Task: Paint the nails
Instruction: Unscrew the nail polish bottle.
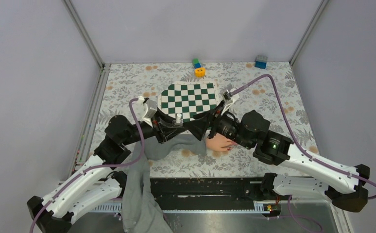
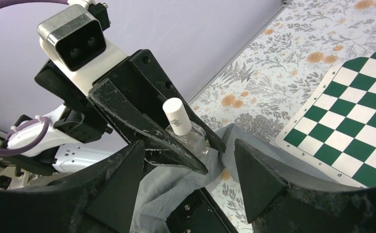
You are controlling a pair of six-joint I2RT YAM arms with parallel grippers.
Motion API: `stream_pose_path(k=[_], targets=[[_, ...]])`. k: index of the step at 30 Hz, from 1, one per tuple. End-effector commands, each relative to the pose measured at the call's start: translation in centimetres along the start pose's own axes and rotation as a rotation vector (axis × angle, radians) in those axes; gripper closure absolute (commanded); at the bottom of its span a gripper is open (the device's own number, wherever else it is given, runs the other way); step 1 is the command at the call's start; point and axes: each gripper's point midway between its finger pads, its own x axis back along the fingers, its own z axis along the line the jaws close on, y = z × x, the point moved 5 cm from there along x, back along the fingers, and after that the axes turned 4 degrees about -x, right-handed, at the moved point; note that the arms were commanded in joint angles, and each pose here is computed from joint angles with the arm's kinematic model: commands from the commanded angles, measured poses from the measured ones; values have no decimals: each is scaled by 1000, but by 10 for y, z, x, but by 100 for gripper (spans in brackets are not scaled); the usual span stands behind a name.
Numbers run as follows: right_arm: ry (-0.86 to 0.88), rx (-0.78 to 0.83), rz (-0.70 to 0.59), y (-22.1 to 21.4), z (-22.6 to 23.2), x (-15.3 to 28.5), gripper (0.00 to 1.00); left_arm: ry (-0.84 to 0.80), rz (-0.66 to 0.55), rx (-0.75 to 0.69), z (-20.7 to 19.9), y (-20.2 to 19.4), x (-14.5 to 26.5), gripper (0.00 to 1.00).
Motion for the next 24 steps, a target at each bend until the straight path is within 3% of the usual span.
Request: stream_pose_path(k=[1, 24], targets=[[3, -28, -90, 24, 19, -5, 26, 49, -32, -27, 6, 9, -2, 100], [-146, 20, -14, 6, 14, -39, 44, 38, -9, -4, 8, 4, -6, 100]])
